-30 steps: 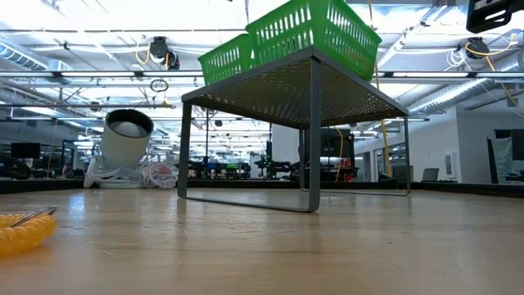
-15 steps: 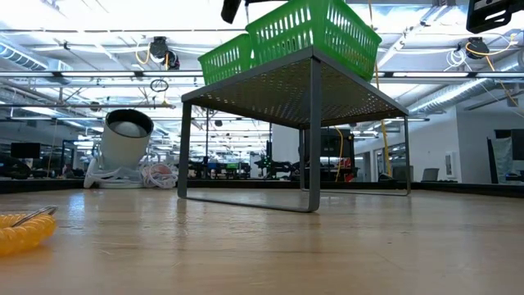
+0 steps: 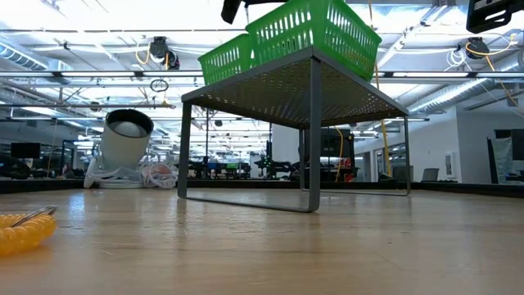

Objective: Pick & Place Office Desk Supplies
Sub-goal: Put the green spring keychain into the bottom green bin on the shelf, then put the yellow spring keychain into the bottom green bin on the shelf, then return to Home Position

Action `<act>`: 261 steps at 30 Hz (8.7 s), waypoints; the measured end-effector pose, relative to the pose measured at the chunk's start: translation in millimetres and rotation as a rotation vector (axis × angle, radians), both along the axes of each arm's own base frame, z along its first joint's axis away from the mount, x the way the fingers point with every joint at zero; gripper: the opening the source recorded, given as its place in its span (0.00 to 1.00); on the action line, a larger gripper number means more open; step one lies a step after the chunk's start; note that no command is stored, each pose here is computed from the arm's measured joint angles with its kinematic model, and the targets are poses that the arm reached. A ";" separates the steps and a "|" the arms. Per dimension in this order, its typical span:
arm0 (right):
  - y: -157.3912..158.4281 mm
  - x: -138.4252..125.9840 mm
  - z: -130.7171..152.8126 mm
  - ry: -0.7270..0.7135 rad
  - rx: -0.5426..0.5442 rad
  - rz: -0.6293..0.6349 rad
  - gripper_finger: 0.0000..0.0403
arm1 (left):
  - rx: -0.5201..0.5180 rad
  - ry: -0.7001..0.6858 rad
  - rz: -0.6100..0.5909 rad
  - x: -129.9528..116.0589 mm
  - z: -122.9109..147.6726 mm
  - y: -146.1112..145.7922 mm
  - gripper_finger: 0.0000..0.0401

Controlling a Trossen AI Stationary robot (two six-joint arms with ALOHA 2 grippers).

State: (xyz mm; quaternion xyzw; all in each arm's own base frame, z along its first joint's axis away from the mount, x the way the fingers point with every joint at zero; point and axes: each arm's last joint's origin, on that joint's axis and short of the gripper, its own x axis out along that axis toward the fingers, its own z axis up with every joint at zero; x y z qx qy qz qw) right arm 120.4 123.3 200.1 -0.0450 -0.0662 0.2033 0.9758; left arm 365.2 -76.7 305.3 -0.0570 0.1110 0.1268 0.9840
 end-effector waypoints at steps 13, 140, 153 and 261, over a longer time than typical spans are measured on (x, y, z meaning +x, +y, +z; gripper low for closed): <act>0.0 0.0 0.0 0.000 0.000 0.001 0.00 | 0.203 -0.009 -0.123 -20.7 21.7 -23.4 0.61; 0.0 0.1 -0.7 0.005 -0.005 -0.003 0.00 | 0.130 -0.083 -0.123 -0.8 15.9 0.1 0.24; 0.0 0.1 -0.7 0.005 -0.006 -0.002 0.00 | 0.007 -0.039 -0.046 0.3 9.2 13.0 0.62; -53.4 -36.1 3.2 -0.166 0.179 0.096 0.00 | -0.005 -0.322 -0.186 -271.8 -129.5 57.4 0.85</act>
